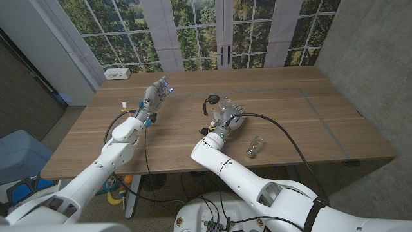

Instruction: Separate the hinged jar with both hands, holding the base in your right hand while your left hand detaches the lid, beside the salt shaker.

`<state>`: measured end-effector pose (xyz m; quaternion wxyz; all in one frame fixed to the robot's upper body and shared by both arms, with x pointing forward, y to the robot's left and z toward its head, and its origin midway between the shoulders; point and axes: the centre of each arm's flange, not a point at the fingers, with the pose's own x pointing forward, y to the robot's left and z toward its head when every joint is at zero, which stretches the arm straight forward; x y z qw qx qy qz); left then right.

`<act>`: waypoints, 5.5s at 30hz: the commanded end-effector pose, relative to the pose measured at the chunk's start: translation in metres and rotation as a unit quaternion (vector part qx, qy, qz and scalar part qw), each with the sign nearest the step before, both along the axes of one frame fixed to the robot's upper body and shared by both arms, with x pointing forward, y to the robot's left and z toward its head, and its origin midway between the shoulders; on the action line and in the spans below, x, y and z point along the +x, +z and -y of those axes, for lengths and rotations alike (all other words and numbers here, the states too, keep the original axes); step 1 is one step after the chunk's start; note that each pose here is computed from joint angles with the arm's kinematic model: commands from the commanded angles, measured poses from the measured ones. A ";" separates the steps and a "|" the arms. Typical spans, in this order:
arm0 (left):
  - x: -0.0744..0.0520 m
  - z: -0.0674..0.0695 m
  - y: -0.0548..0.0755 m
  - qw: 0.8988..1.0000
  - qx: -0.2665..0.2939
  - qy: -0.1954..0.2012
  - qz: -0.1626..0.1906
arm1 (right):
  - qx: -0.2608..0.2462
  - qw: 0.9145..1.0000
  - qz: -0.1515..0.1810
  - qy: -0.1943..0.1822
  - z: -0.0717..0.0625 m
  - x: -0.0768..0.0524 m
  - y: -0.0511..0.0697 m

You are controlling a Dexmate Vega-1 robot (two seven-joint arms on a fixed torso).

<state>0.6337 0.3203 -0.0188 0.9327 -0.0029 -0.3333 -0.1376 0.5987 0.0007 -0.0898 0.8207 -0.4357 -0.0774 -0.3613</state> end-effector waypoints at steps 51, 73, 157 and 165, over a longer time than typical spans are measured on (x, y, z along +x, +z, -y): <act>-0.016 0.018 0.001 1.000 0.009 0.005 0.000 | 0.059 0.977 0.165 0.119 0.081 0.004 0.021; -0.016 0.027 0.023 0.993 0.104 0.047 0.003 | 0.134 0.950 0.176 0.221 0.112 -0.018 0.048; -0.042 0.104 0.069 0.885 0.354 0.229 0.195 | 0.157 0.887 0.048 0.431 0.113 -0.069 0.133; -0.039 0.114 0.058 0.901 0.325 0.211 0.195 | 0.142 0.885 0.049 0.442 0.109 -0.076 0.133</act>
